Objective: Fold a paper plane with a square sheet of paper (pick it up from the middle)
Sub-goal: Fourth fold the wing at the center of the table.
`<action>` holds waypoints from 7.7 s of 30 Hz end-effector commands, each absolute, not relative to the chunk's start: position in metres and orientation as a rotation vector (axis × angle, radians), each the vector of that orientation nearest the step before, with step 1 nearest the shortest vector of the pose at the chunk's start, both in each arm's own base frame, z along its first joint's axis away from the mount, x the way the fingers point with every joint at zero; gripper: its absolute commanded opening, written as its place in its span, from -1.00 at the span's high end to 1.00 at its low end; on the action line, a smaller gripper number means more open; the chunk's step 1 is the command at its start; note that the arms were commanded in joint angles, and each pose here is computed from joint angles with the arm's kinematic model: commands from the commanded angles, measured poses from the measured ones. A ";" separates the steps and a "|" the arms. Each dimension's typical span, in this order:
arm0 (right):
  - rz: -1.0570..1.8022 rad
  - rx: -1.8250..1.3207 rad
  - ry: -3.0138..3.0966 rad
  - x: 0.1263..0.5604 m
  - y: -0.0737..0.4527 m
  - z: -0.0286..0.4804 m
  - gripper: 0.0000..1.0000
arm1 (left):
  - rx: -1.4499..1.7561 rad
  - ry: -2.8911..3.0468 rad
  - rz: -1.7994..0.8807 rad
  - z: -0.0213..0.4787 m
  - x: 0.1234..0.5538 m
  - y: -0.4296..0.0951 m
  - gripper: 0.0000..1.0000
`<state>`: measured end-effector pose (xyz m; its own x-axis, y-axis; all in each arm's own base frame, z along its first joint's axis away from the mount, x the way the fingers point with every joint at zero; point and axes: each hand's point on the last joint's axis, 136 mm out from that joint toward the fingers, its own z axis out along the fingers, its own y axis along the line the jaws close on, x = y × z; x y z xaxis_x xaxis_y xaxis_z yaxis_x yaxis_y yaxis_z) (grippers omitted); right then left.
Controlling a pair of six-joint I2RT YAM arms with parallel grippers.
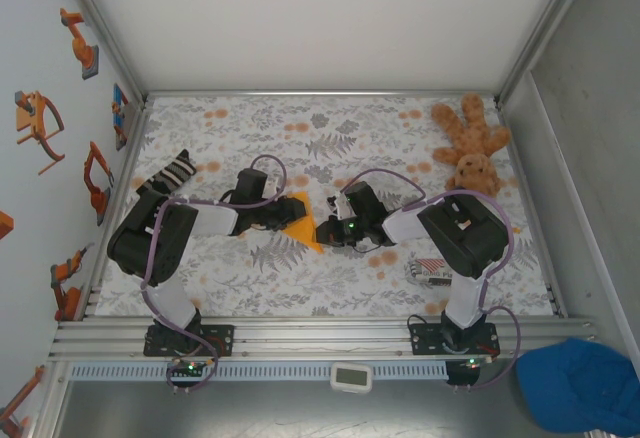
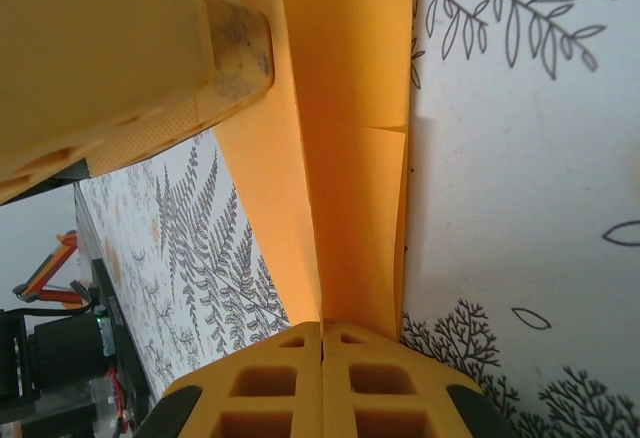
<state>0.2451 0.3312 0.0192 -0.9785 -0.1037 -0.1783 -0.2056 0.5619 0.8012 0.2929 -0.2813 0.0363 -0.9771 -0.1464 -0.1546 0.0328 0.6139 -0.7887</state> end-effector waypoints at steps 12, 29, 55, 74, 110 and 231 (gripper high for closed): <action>1.163 -0.179 2.857 0.233 0.301 -0.026 0.79 | -0.063 2.631 -1.323 0.037 0.298 -0.291 0.40; 1.070 -0.186 2.904 0.230 0.291 -0.037 0.94 | -0.044 2.625 -1.339 0.040 0.299 -0.298 0.41; 1.142 -0.187 2.797 0.233 0.294 -0.032 1.00 | -0.204 2.664 -1.222 0.027 0.288 -0.254 0.28; 1.334 -0.034 2.765 0.232 0.299 -0.022 1.00 | -0.272 2.756 -1.095 0.003 0.276 -0.238 0.31; 1.283 -0.008 2.871 0.224 0.293 -0.043 1.00 | -0.039 2.568 -1.434 0.055 0.294 -0.297 0.78; 1.164 -0.171 2.781 0.263 0.326 0.033 0.61 | -0.063 2.697 -1.290 0.012 0.291 -0.292 0.96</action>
<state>0.2682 0.3233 0.0282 -0.9861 -0.0603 -0.1547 -0.1514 0.7092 0.6885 0.2951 -0.2999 0.0175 -0.9870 -0.1026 -0.1238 0.0388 0.5948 -0.8029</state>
